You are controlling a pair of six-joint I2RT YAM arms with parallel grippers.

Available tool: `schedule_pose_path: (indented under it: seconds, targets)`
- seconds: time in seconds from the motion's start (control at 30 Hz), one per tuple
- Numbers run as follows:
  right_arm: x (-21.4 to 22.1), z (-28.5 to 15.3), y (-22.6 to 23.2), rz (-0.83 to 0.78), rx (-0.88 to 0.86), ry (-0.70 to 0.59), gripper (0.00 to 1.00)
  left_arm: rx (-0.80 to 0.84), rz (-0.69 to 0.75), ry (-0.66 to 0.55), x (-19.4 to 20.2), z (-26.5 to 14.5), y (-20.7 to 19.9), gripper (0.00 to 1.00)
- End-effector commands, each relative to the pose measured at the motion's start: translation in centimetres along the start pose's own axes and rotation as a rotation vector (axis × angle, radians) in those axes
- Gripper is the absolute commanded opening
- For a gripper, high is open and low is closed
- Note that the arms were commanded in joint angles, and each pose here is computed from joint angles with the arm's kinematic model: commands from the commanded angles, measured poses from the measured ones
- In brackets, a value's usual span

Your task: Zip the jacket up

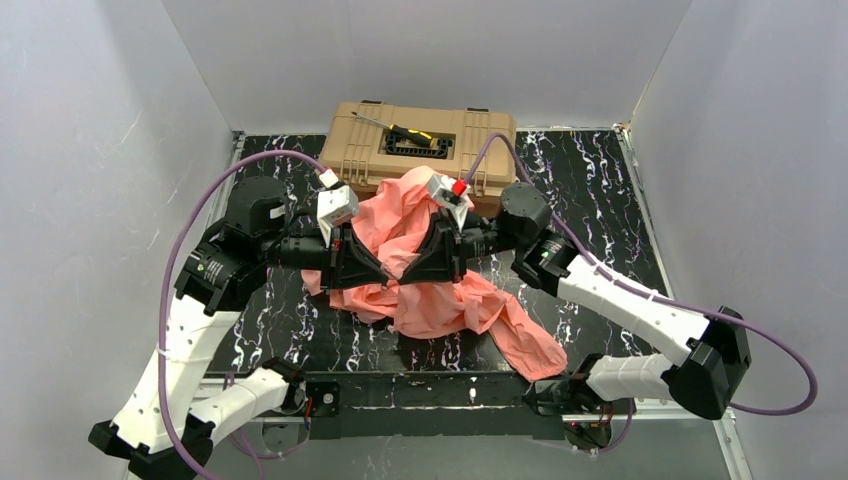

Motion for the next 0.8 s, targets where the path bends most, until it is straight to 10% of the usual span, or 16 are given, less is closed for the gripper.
schedule_pose_path:
  seconds: [0.0,0.27,0.37,0.5,0.77]
  targets:
    - [-1.8,-3.0,-1.0,-0.041,0.094,-0.072,0.05,0.044,0.03,-0.018,-0.5,-0.7,-1.6,0.0]
    - [-2.8,-5.4,-1.6,-0.023,0.118,-0.09,0.03,0.051,0.015,0.003,-0.2,-0.7,-1.6,0.01]
    - [-2.3,-4.4,-0.9,-0.027,0.078,-0.07,0.02,0.047,-0.001,-0.01,-0.4,-0.2,-0.9,0.16]
    - [-1.7,-4.1,-0.6,-0.033,0.068,-0.036,0.01,0.03,0.004,-0.025,-0.9,0.3,0.0,0.6]
    - [-1.3,-3.8,-1.1,0.012,0.082,0.011,0.01,0.063,0.055,-0.031,-2.3,0.5,0.2,0.65]
Point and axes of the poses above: each gripper's point midway between its finger pads, its own z axis out along the fingers, its own y axis along the line the jaws close on, x = y × z, the point moved 4 cm from there along -z, back along the fingers, and after that the axes turned 1 degree about -z, right-handed, at the moved point
